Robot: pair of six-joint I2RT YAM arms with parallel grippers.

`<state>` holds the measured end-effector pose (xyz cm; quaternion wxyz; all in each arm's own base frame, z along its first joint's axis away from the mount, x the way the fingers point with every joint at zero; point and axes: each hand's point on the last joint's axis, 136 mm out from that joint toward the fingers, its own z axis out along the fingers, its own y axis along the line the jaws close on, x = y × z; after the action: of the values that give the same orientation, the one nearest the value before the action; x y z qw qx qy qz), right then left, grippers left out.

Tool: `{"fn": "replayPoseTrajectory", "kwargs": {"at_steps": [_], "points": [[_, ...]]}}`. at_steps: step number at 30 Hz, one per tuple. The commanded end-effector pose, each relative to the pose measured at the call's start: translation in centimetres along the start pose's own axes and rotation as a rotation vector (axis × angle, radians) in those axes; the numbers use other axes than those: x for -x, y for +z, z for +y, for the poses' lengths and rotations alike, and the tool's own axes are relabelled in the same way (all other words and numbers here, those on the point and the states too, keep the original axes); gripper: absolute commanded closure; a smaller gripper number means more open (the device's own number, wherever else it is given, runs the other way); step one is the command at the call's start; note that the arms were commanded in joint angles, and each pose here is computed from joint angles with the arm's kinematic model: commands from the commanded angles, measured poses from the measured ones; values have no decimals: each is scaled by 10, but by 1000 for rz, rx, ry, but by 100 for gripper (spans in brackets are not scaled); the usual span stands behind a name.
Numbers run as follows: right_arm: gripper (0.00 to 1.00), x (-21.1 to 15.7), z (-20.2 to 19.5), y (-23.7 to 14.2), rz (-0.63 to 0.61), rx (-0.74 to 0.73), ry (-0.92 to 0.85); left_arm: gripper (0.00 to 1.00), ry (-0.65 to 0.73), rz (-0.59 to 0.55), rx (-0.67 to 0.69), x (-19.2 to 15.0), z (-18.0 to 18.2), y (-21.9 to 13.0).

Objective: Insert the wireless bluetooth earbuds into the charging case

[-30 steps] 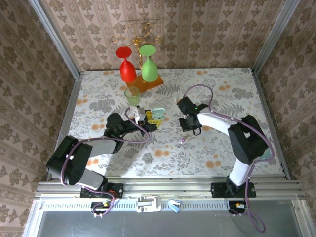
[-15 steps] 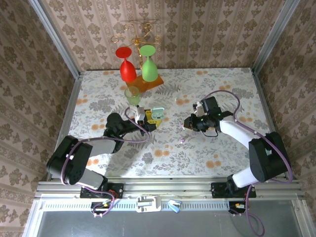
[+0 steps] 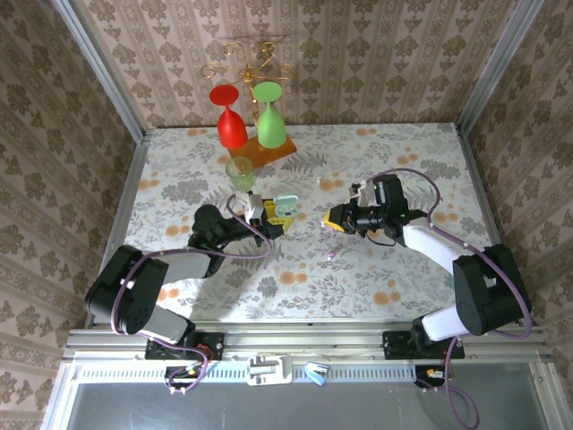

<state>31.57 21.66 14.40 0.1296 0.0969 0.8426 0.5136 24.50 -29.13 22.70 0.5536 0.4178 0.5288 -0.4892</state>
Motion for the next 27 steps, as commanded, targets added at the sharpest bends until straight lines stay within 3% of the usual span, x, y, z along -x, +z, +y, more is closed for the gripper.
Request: {"fn": "replayPoseTrajectory", "kwargs": {"at_steps": [1, 14, 27], "points": [[89, 0, 19, -3, 5, 110, 52, 73, 49, -32, -17, 12, 0, 1], [89, 4, 27, -8, -2, 147, 180, 73, 51, -31, -21, 12, -2, 1], [89, 0, 50, -20, -5, 189, 89, 73, 49, -23, -22, 8, 1, 3]]}}
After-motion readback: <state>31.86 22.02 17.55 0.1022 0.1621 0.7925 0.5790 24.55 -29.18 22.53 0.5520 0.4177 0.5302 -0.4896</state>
